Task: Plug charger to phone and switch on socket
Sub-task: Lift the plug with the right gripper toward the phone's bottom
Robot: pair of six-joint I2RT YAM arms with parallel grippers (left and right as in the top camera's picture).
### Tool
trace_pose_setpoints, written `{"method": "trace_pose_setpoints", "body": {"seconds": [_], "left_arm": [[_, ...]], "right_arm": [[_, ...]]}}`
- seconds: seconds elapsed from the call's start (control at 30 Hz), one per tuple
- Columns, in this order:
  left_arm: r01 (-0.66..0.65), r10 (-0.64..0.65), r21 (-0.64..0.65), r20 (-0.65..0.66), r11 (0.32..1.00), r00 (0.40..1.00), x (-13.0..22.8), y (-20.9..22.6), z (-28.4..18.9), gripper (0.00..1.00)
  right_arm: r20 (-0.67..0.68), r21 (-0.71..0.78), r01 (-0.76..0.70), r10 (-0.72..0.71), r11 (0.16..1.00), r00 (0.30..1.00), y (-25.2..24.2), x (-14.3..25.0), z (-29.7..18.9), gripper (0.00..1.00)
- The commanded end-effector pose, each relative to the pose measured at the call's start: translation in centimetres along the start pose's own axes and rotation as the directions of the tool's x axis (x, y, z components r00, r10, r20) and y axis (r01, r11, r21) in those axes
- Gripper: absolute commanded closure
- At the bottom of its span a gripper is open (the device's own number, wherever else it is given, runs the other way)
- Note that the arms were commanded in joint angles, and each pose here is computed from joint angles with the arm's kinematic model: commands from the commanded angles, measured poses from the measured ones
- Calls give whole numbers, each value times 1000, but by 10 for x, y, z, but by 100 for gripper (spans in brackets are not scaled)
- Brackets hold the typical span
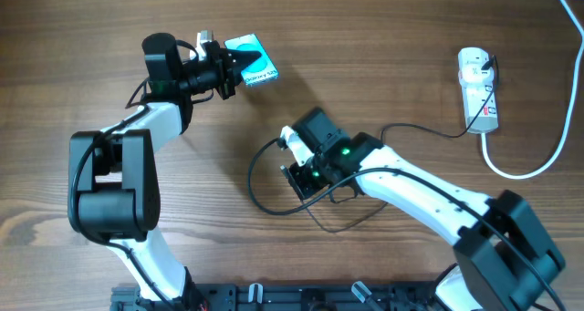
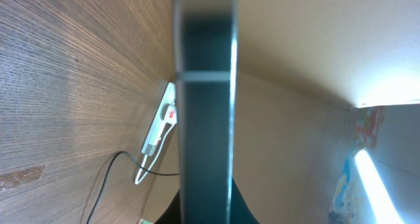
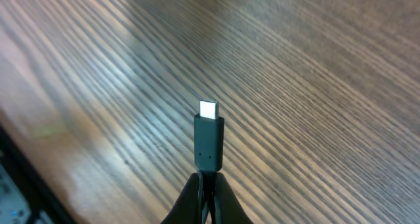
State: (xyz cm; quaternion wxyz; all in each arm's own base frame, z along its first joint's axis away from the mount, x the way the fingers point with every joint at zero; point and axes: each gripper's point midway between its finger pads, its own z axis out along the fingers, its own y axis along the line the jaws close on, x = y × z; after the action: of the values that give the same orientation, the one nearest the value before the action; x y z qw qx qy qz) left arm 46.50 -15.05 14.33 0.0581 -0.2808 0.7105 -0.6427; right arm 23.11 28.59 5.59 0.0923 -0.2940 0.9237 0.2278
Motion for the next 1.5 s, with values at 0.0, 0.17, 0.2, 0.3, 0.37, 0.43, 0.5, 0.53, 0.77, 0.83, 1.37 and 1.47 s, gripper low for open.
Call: {"method": "trace_pose_setpoints", "body": {"seconds": [0.0,0.17,0.2,0.3,0.37,0.43,0.5,0.53,0.77,0.83,1.37,1.47], "left_arm": [[-106,107,19,-63,994,992,9,-9,1,96],[-185,187,27,-124,982,975,24,-7,9,96],[-191,193,28,-128,981,973,26,-7,10,96],[-204,206,27,-148,979,967,34,-6,17,96],[-231,233,30,-161,972,959,39,-5,21,96],[-237,238,26,-172,971,956,43,-3,24,96],[-255,253,15,-184,967,950,46,3,27,96],[-256,253,5,-189,967,949,47,6,28,96],[-233,218,-60,-191,970,957,47,27,27,96],[-234,219,-63,-184,970,958,46,27,27,96],[-280,265,-67,-181,958,947,48,29,33,96],[-293,276,-65,-194,954,941,53,30,37,96]], "right_arm": [[42,-83,-11,14,997,999,8,-8,-18,95],[77,-165,-53,67,985,995,5,-18,-34,95],[82,-178,-60,75,982,994,3,-19,-37,96],[92,-227,-96,120,969,989,0,-24,-45,95],[93,-254,-129,157,959,983,-3,-26,-49,95],[96,-290,-133,167,948,981,-2,-28,-53,95],[101,-323,-136,177,936,979,-1,-31,-57,95],[105,-334,-136,180,933,978,-1,-32,-59,95],[120,-393,-153,215,907,969,0,-39,-69,95],[126,-404,-161,229,901,965,2,-42,-71,95],[145,-428,-253,342,868,928,0,-60,-75,95],[155,-407,-266,353,874,923,-4,-62,-74,95]]}}
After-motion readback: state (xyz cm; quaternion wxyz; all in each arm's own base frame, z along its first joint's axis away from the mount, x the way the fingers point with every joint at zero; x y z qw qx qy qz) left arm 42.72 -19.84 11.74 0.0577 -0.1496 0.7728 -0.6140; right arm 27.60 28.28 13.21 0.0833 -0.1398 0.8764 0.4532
